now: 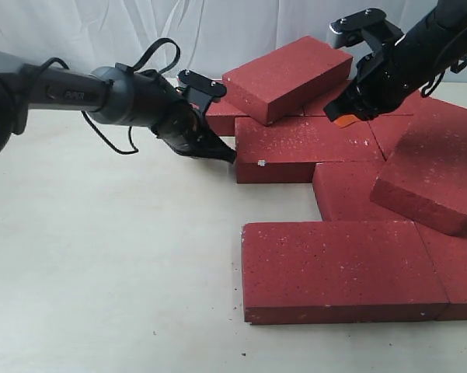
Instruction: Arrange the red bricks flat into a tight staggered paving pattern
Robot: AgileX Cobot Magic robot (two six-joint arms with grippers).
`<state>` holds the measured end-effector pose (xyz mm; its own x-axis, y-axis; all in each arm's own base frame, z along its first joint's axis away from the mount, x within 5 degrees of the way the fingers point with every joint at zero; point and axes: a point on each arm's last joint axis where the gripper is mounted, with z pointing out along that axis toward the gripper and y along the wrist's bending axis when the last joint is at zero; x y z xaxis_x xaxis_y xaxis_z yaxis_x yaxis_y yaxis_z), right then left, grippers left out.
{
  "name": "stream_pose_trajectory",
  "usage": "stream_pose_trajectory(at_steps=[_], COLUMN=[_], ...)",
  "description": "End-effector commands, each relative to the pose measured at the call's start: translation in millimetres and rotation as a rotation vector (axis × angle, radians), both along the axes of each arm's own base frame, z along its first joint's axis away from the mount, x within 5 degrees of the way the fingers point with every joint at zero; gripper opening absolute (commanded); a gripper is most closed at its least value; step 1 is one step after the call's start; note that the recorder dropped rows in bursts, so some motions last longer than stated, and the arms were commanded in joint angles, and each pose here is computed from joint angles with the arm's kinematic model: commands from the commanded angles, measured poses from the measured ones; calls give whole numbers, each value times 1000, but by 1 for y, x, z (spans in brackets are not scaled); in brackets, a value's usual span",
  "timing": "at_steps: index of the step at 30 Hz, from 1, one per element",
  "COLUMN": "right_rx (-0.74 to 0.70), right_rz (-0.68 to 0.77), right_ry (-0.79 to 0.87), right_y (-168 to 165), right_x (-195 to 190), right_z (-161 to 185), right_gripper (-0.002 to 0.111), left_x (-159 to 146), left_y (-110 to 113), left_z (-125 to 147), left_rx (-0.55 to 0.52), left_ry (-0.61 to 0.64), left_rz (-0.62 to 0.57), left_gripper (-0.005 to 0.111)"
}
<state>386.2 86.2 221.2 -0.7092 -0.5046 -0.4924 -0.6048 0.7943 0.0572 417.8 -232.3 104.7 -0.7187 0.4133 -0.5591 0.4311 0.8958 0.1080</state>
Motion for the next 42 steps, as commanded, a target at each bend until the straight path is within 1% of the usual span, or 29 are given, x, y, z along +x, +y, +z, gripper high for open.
stream_pose_trajectory(at_steps=[1, 4, 5, 6, 7, 9, 11, 12, 13, 15, 16, 17, 20, 22, 25, 29, 32, 34, 37, 42], right_rx=[3, 52, 54, 52, 56, 117, 174, 223, 269, 308, 351, 351, 299, 249, 271, 317, 383, 421, 433, 457], right_rz=[-21, -49, -57, -62, -91, -203, -269, -315, -350, -367, -449, -491, -650, -730, -795, -815, -837, -850, -860, -871], right_ry=[-49, -47, -45, -50, -76, -190, -235, -224, -195, -143, -75, -32, 99, 162, 215, 247, 241, 219, 207, 169], right_y=[-2, 1, 1, 1, 0, 0, -3, -4, -3, 1, 2, 1, -4, -7, -6, -1, 3, 4, 4, 3], right_x=[3, 4, 7, 9, 15, 30, 41, 47, 50, 58, 63, 66, 73, 78, 84, 93, 102, 107, 111, 115], right_z=[4, 4, -1, -3, -10, -9, 5, 18, 27, 44, 50, 48, 49, 41, 27, 3, -9, -13, -21, -21], right_gripper=[1, 1, 1, 1, 1, 1, 3, 8, 15, 38, 51, 54, 54, 54, 55, 55, 55, 54, 54, 54], left_x=[-1, -5, -11, -15, -23, -34, -41, -43, -44, -44, -43, -43, -44, -43, -43, -43, -43, -43, -42, -42], left_y=[13, 19, 23, 25, 33, 45, 59, 67, 76, 89, 96, 98, 101, 100, 99, 99, 99, 99, 99, 98], left_z=[29, 33, 30, 28, 25, 26, 32, 36, 39, 42, 44, 46, 51, 52, 53, 53, 53, 53, 53, 54], left_rx=[122, 181, 220, 229, 241, 212, 151, 114, 88, 47, 32, 32, 40, 37, 27, 27, 25, 25, 23, 9], left_ry=[-26, -14, -1, 9, 21, 13, -26, -49, -61, -93, -89, -89, -88, -92, -107, -109, -111, -111, -114, -122], left_rz=[-13, -15, -58, -64, -79, -90, -92, -83, -65, -45, -12, -3, 7, 6, -3, -7, -8, -8, -9, -8], left_gripper=[0, 0, 0, 0, 0, 0, 0, 0, 0, 0, 0, 0, 0, 0, 0, 0, 0, 0, 0, 0])
